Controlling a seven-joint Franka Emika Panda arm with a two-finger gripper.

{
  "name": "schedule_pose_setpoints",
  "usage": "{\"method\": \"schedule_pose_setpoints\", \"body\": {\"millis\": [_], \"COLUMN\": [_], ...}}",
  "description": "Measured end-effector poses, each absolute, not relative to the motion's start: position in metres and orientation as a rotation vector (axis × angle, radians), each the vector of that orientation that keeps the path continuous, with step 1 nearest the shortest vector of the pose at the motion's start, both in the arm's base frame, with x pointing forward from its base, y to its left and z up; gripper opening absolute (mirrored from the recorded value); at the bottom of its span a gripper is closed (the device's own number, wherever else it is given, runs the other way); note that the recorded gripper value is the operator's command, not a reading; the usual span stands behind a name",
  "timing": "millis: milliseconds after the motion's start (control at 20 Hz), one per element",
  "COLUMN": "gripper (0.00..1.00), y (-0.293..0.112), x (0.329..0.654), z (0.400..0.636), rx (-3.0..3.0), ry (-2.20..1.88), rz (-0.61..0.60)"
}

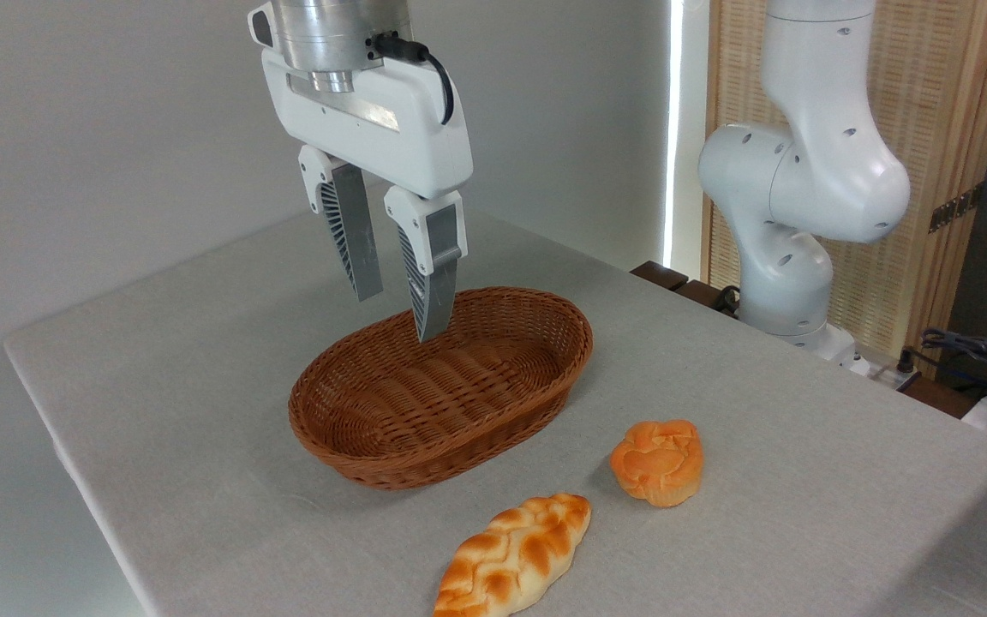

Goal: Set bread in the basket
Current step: 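Move the open gripper down toward the braided bread loaf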

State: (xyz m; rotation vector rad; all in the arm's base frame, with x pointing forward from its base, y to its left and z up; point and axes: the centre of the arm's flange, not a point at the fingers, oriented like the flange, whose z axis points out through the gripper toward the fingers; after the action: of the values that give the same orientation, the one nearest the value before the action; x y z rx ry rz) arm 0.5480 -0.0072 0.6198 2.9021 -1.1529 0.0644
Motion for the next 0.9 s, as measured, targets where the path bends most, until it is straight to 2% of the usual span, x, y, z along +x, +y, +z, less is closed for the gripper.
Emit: {"method": "schedule_pose_setpoints", "body": {"millis": [600, 700, 900], "gripper": [1.0, 1.0, 1.0], "y": [-0.009, -0.004, 0.024], "x": [0.546, 0.55, 0.551], "z": [0.61, 0.599, 0.562], "rx": [2.888, 2.9, 2.928], "ry": [-1.173, -1.161, -1.129], "rz": [0.039, 0.068, 0.098]}}
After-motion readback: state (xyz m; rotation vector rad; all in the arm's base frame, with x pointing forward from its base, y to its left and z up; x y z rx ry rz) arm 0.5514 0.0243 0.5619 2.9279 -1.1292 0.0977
